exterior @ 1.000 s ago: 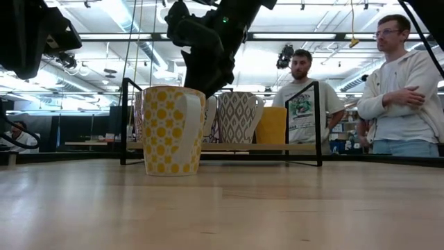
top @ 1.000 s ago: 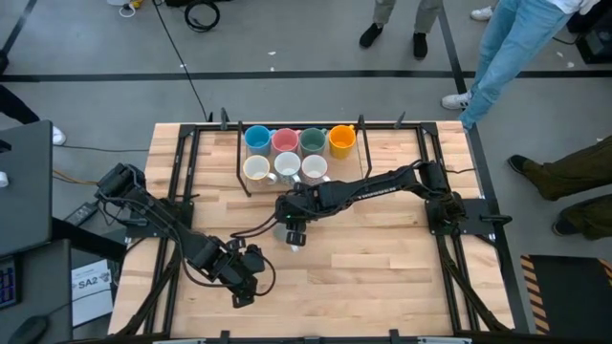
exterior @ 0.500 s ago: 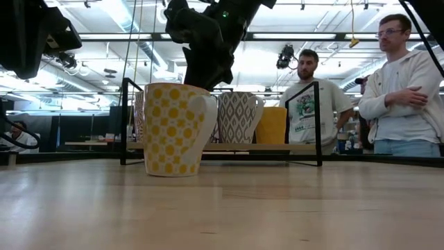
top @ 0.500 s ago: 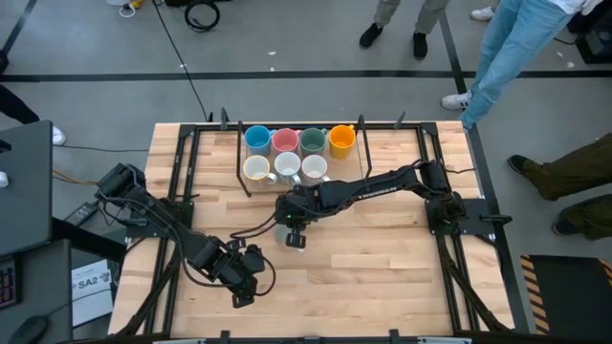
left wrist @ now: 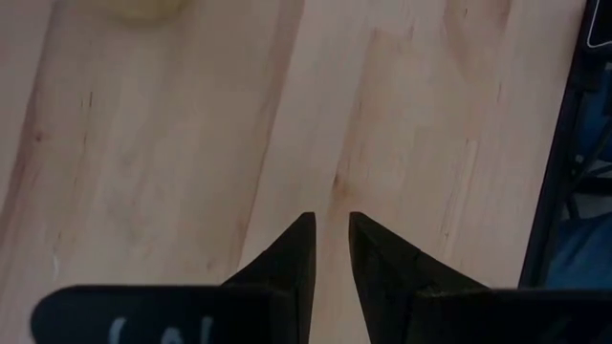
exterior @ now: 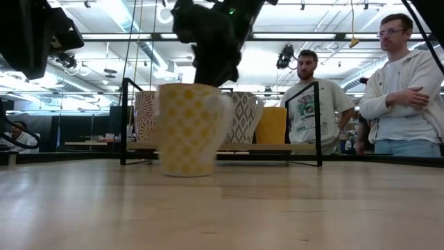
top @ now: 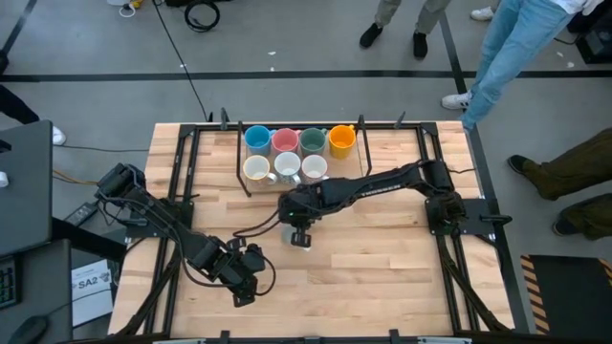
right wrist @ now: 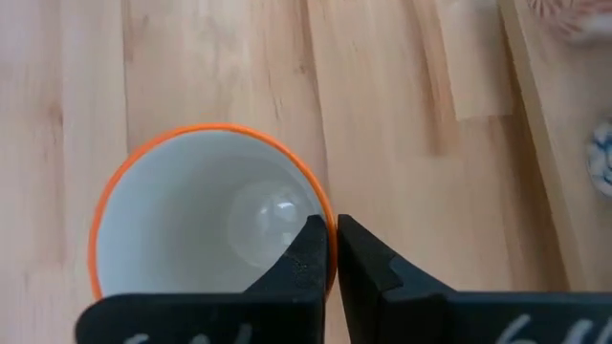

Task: Place coffee mugs
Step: Put the yellow patterned mug on the shelf

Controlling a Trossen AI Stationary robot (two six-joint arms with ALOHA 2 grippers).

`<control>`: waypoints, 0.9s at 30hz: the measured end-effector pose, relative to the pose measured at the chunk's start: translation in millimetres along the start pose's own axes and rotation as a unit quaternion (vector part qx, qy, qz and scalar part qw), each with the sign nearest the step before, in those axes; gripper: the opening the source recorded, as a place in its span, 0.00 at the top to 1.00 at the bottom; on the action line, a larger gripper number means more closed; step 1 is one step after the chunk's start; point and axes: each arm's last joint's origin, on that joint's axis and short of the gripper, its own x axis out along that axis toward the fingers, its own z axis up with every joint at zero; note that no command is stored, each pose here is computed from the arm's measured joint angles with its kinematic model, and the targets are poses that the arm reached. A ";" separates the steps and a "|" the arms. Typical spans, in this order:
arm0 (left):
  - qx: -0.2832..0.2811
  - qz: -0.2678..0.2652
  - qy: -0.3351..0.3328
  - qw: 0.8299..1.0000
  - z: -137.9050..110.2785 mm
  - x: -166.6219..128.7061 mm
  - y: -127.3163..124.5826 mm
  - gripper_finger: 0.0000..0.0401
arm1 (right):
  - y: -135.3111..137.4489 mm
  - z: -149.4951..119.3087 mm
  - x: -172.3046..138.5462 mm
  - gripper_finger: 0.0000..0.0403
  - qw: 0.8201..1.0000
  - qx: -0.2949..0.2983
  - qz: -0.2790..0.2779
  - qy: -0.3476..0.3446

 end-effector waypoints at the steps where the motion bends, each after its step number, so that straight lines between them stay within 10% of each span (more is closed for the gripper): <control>1: 0.000 0.000 -0.001 1.000 0.1 0.0 -0.1 0.82 | -1.0 -0.7 -5.7 0.96 1.000 0.000 0.003 0.004; 27: -0.011 -0.008 -0.057 0.998 7.6 -0.2 -4.6 0.82 | -107.8 -49.7 -212.7 0.96 0.998 0.032 -0.059 0.010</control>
